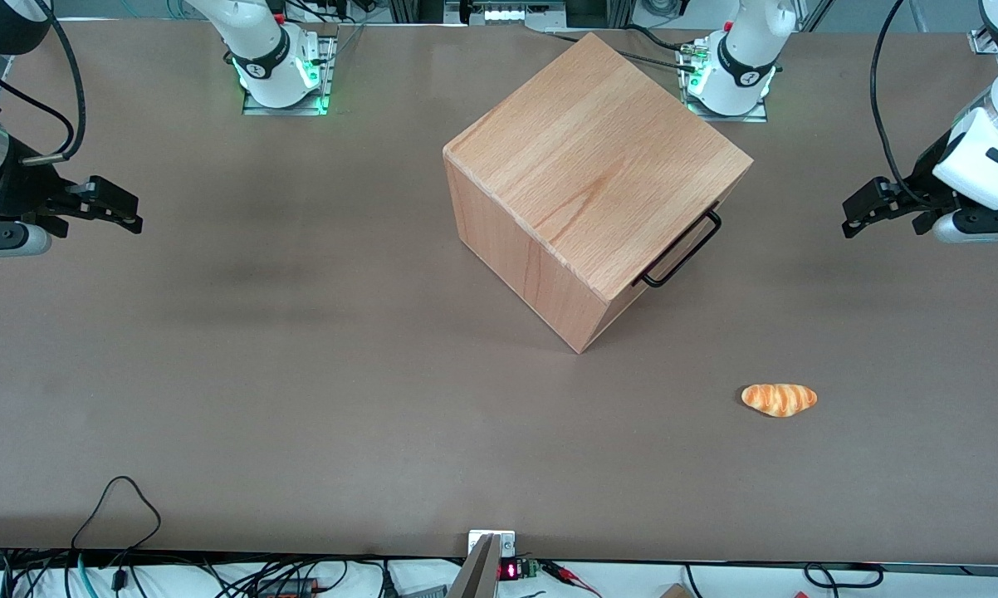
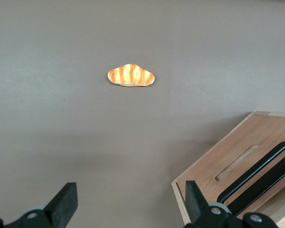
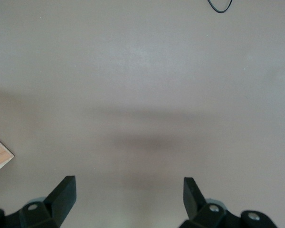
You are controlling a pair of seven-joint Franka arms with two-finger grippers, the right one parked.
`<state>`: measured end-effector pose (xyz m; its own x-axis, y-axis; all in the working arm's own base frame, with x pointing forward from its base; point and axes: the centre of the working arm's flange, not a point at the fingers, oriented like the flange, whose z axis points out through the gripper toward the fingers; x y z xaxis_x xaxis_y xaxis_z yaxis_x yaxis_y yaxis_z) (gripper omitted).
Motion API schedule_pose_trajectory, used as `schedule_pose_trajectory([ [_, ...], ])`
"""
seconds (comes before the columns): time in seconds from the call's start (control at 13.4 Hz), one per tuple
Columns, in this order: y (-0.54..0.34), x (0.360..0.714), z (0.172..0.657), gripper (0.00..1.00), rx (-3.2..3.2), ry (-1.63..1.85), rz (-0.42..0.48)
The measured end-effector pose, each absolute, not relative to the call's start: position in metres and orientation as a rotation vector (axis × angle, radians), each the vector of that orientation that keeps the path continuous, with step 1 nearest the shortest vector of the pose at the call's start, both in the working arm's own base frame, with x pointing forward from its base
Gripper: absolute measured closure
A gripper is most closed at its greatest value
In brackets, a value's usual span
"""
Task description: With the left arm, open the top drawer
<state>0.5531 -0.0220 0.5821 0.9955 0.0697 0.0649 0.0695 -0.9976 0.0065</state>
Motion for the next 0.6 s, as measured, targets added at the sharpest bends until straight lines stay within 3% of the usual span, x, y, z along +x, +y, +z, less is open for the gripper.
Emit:
schedule_pose_trajectory([
  [0.22,-0.0219,0.55,0.5793,0.0,3.137,0.109,0.055],
  [0.6,-0.0214,0.5506,0.5773,0.0,3.138,0.109,0.049],
])
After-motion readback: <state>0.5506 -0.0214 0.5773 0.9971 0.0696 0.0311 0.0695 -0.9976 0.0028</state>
